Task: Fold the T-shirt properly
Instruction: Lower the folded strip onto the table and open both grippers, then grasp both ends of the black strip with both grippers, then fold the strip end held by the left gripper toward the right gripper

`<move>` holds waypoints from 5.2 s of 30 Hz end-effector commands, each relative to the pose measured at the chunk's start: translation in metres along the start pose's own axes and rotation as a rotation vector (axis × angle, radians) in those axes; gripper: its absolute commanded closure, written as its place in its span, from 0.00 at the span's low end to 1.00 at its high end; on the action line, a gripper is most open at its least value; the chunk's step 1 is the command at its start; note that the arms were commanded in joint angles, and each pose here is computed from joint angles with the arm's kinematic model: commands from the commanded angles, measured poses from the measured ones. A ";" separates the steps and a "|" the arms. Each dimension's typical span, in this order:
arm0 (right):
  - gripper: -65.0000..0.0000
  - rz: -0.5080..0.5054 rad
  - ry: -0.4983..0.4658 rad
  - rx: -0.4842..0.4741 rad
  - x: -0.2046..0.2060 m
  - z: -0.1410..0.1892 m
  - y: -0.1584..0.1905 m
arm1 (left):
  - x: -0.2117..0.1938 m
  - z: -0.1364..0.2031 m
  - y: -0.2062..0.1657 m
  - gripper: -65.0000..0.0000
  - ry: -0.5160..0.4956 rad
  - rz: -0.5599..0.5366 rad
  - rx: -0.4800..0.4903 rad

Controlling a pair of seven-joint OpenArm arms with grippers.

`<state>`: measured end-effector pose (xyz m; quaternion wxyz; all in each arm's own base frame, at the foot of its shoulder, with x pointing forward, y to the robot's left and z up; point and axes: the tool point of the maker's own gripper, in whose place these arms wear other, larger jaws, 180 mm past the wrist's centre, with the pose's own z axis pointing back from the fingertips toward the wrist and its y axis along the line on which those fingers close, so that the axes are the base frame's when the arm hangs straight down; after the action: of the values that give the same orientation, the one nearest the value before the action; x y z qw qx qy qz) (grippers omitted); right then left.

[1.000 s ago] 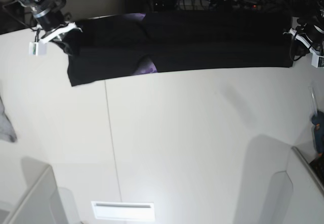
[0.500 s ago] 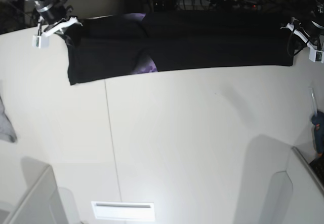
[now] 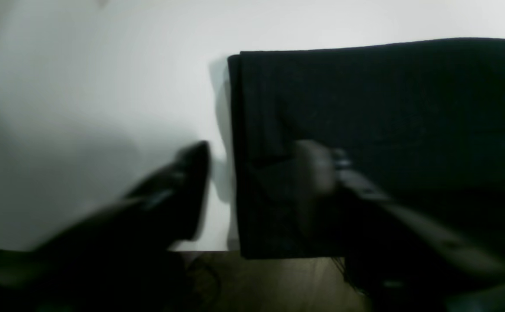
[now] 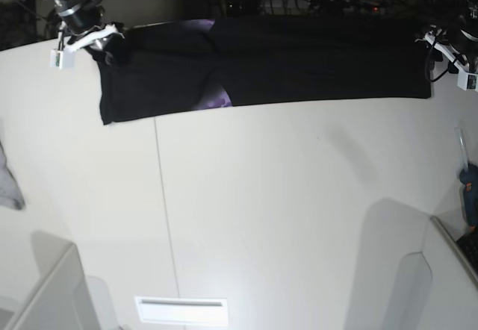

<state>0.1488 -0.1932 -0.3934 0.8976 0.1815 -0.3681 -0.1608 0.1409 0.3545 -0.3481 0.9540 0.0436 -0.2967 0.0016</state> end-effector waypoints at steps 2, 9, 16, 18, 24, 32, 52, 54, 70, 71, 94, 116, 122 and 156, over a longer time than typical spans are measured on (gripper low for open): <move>0.58 -0.008 -0.033 0.007 0.005 0.004 0.002 | 0.011 0.006 0.005 0.25 -0.035 -0.024 0.012; 0.59 0.029 -0.081 0.114 0.013 0.011 0.024 | 0.010 0.023 0.015 0.27 -0.077 0.032 0.071; 1.00 0.072 -0.067 0.267 0.008 -0.003 0.058 | 0.000 0.004 -0.018 1.00 -0.047 0.047 -0.015; 1.00 0.056 -0.060 0.262 0.006 -0.011 0.054 | 0.000 -0.001 -0.019 1.00 -0.050 0.065 -0.017; 1.00 0.012 -0.030 0.214 -0.002 -0.032 0.029 | -0.026 -0.033 -0.019 1.00 0.089 0.024 0.014; 1.00 0.044 0.003 0.132 -0.003 -0.066 0.001 | -0.024 -0.070 -0.030 1.00 0.123 0.071 -0.029; 1.00 0.156 -0.061 0.112 0.066 -0.087 0.028 | 0.053 -0.046 -0.015 1.00 -0.090 0.093 0.062; 1.00 0.172 -0.076 0.139 0.069 -0.078 0.044 | 0.056 -0.031 -0.014 1.00 -0.134 0.102 0.042; 1.00 0.272 -0.139 0.253 0.077 -0.042 0.102 | 0.045 0.011 0.023 0.19 -0.208 0.264 -0.022; 1.00 0.273 -0.135 0.258 0.075 -0.042 0.104 | 0.042 0.008 0.023 0.14 -0.202 0.274 -0.029; 1.00 0.257 -0.122 0.268 0.067 -0.042 0.108 | 0.006 -0.078 -0.016 0.13 -0.032 0.248 -0.205; 1.00 0.255 -0.112 0.265 0.062 -0.039 0.106 | -0.003 -0.092 -0.020 1.00 -0.021 0.297 -0.231; 1.00 0.254 -0.110 0.265 0.061 -0.039 0.106 | 0.009 -0.085 0.000 1.00 -0.071 0.271 -0.193; 1.00 0.234 -0.111 0.271 0.059 -0.040 0.110 | 0.048 -0.015 -0.104 1.00 -0.175 -0.061 -0.274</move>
<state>0.2284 -0.1119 -0.3490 0.8682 0.2446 -0.4313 -0.0186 0.1867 0.2509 -0.3523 0.9291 -0.0789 -0.3559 -0.0622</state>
